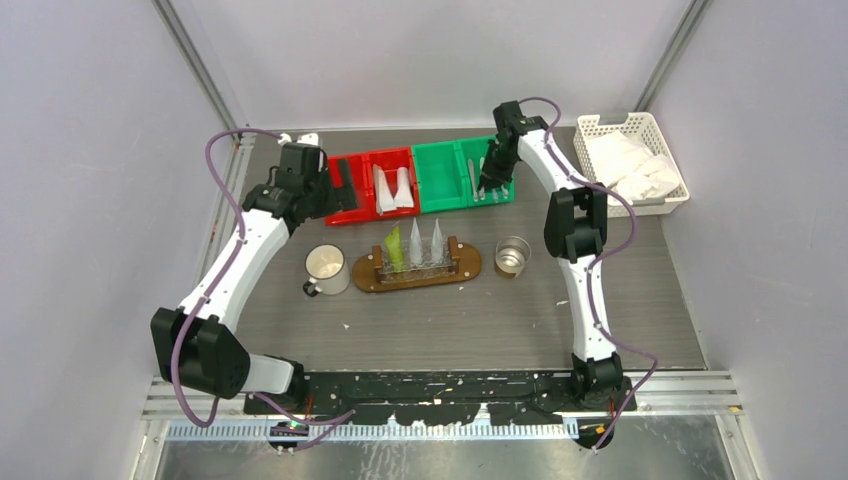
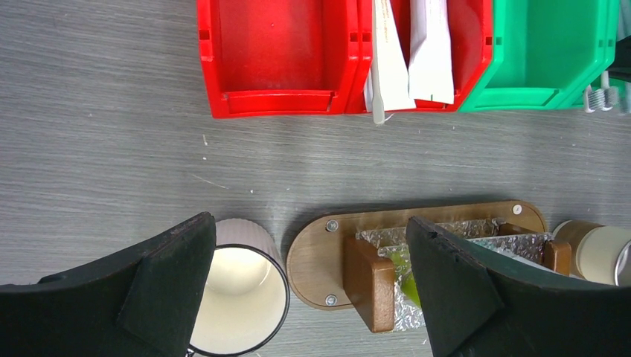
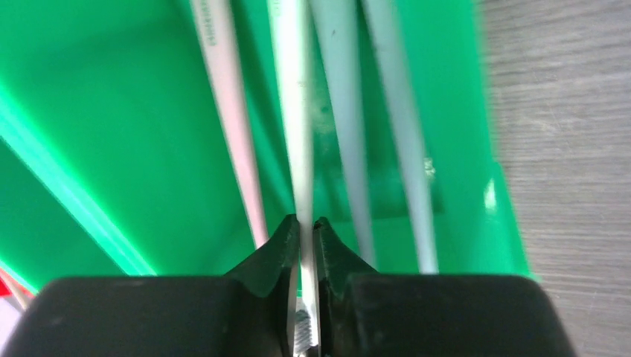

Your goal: Prepare toiletry sets of a toothbrush and toothpaste on the tray

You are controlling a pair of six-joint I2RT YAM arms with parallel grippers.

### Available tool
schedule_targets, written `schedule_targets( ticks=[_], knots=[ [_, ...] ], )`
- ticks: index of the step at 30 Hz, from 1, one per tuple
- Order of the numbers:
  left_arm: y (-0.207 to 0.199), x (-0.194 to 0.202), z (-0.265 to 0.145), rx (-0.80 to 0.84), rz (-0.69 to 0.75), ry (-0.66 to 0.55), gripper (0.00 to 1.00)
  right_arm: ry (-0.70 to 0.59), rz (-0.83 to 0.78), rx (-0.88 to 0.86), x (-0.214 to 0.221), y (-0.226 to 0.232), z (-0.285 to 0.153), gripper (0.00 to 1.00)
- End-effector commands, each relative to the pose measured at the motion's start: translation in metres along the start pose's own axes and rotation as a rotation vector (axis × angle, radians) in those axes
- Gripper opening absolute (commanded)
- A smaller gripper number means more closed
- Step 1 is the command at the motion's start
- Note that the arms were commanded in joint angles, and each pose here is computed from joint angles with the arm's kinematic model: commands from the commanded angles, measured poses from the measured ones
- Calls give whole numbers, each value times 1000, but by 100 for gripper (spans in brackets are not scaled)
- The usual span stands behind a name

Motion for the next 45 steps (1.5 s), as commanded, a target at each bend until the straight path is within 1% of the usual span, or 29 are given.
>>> schedule_targets(
  ticks=[1,5,12,15,18,19,20,21,22,28,29,30,33,36,38,40,42,45],
  knots=[
    [-4,-6,3,34,-15,-24,100,-70,-1,-45,-15,6,-21,9],
    [-4,-6,4,34,-18,-21,100,-106,-9,-60,-20,11,-41,4],
    [-3,-5,3,34,-19,-18,100,-182,-43,-116,-28,24,-97,4],
    [-2,-4,2,33,-19,-19,100,-197,-50,-157,-24,30,-123,3],
    [-1,-3,1,29,-21,-13,100,-173,-30,-190,-8,32,-149,1],
    [-1,-2,0,26,-20,-10,100,-150,-22,-189,0,31,-150,1],
    [-1,-2,-1,24,-19,-8,100,-146,-19,-198,10,30,-164,1],
    [0,-2,-3,23,-18,-8,100,-125,-13,-195,20,27,-166,1],
    [1,-1,-4,21,-17,-7,100,-123,-15,-202,32,26,-182,1],
    [-4,4,-7,72,-54,31,100,-5,-47,-118,107,7,-244,1],
    [-6,7,-6,96,-65,42,100,26,-55,-109,119,4,-254,1],
    [-9,9,-5,128,-76,51,100,84,-62,-92,135,-1,-263,1],
    [-11,17,-2,168,-92,87,100,171,-60,-66,168,-11,-286,2],
    [-12,25,3,196,-108,116,100,253,17,-107,196,-12,-291,2],
    [-12,30,7,217,-120,139,100,309,104,-161,208,-9,-285,2],
    [-11,36,8,230,-124,155,100,391,147,-192,221,-8,-280,2],
    [-9,40,9,228,-121,164,100,463,155,-156,231,-13,-277,1],
    [-6,40,7,217,-114,152,100,526,148,-124,237,-18,-277,1]
  ],
)
Point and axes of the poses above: each gripper's point midway between its finger pads, its own z axis out along the fingers, its own y axis along the line the jaws close on, x = y × z, the point moved 8 cm from there along -z, back along the fingers, and after that the axes turned 11 degrees about -z, right-handed, at the moved point
